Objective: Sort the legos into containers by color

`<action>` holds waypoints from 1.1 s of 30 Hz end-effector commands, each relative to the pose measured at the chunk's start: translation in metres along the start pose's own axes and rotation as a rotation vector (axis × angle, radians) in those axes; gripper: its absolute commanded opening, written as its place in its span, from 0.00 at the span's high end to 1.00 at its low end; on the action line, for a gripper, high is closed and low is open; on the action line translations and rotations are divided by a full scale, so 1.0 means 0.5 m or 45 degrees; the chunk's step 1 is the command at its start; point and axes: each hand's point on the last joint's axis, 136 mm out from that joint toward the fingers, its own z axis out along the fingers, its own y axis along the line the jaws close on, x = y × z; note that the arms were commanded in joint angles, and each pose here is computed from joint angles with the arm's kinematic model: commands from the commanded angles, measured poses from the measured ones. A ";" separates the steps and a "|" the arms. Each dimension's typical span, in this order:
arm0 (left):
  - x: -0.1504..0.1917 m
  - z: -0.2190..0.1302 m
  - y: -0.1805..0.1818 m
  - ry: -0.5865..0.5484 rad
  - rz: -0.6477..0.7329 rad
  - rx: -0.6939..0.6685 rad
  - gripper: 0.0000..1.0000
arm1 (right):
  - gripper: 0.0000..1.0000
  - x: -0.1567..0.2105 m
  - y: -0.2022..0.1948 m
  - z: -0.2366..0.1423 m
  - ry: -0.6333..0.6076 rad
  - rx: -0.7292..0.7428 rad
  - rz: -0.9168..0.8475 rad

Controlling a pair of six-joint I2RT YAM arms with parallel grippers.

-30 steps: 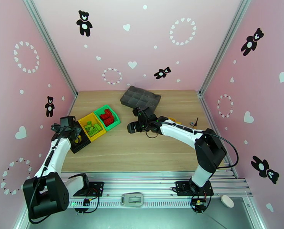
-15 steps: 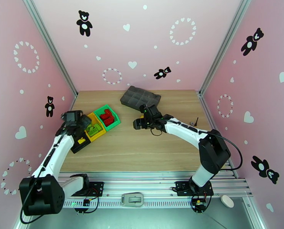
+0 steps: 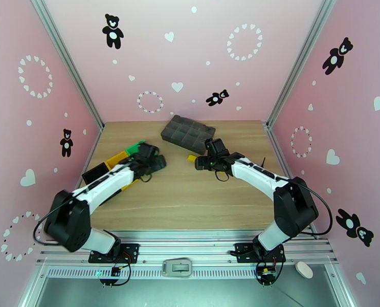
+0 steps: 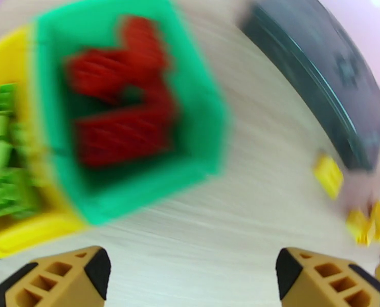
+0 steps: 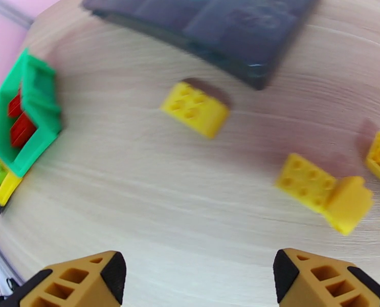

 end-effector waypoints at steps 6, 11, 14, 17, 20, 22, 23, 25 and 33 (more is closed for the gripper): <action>0.093 0.055 -0.200 0.092 0.222 0.208 0.09 | 0.18 -0.024 -0.114 -0.015 -0.016 0.225 0.066; 0.148 0.077 -0.257 0.153 0.277 0.262 0.10 | 0.17 -0.031 -0.211 -0.024 -0.022 0.359 0.184; 0.162 0.083 -0.270 0.170 0.274 0.295 0.11 | 0.17 -0.015 -0.273 -0.026 -0.002 0.442 0.260; 0.165 0.084 -0.272 0.173 0.272 0.306 0.11 | 0.17 0.009 -0.319 -0.024 0.024 0.475 0.330; 0.165 0.084 -0.274 0.174 0.284 0.312 0.11 | 0.17 0.030 -0.343 -0.016 0.057 0.486 0.366; 0.164 0.082 -0.275 0.172 0.289 0.314 0.11 | 0.17 0.043 -0.353 -0.008 0.083 0.496 0.377; 0.164 0.083 -0.275 0.172 0.291 0.313 0.11 | 0.18 0.046 -0.358 -0.004 0.091 0.500 0.386; 0.164 0.081 -0.276 0.172 0.293 0.320 0.11 | 0.18 0.056 -0.368 0.005 0.106 0.507 0.401; 0.170 0.078 -0.264 0.171 0.282 0.318 0.11 | 0.23 0.069 -0.405 0.040 0.168 0.540 0.423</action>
